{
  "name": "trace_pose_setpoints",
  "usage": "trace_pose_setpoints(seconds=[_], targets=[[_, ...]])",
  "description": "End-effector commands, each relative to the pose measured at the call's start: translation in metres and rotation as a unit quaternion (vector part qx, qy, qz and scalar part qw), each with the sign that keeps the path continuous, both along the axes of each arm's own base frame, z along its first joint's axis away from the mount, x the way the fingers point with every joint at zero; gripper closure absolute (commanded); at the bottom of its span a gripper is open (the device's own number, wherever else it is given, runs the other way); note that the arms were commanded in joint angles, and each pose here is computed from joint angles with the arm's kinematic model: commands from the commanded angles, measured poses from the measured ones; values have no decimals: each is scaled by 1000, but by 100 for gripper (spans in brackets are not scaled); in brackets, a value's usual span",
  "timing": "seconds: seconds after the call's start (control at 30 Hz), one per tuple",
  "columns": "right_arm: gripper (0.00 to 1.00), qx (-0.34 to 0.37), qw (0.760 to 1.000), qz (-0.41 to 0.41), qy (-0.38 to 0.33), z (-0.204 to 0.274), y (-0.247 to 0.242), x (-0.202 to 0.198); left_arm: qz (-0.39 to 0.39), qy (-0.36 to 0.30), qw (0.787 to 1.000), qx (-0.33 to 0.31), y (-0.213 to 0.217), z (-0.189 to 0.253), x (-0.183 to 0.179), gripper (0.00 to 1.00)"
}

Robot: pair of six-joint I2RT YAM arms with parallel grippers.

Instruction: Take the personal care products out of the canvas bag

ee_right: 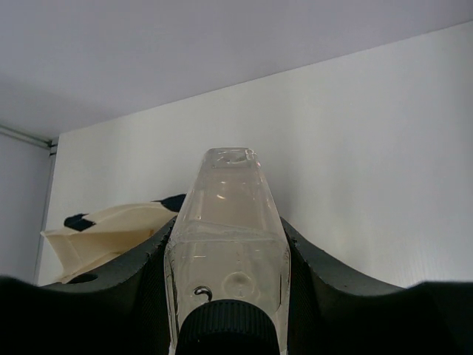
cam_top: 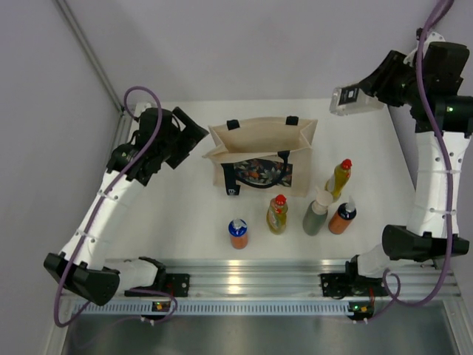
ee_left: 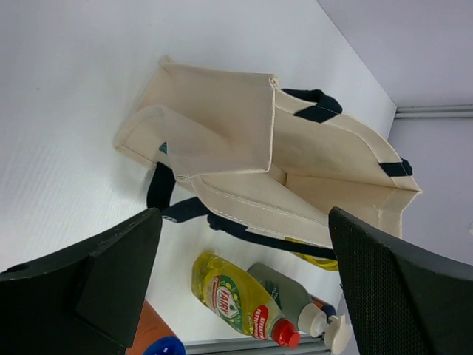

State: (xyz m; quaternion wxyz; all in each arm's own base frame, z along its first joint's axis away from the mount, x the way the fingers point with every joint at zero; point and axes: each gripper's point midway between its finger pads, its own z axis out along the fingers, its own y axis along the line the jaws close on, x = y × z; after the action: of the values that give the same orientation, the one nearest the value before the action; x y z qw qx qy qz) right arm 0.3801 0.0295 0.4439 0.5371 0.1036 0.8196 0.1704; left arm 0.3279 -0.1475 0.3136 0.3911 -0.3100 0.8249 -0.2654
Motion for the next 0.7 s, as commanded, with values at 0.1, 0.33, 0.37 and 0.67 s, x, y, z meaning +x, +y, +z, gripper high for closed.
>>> trace_pose_setpoints(seconds=[0.1, 0.33, 0.37, 0.67], targets=[[100, -24, 989, -88, -113, 63, -44, -8, 11, -44, 998, 48, 22, 29, 1, 1], [100, -93, 975, -201, -4, -7, -99, 3, -3, -67, 989, 131, 40, 46, 4, 1], [100, -102, 972, -211, 11, -16, -104, 2, -3, -65, 988, 140, 43, 46, 3, 1], [100, -153, 946, -236, 159, -123, -124, -22, -13, -68, 969, 239, 69, 54, -5, 1]])
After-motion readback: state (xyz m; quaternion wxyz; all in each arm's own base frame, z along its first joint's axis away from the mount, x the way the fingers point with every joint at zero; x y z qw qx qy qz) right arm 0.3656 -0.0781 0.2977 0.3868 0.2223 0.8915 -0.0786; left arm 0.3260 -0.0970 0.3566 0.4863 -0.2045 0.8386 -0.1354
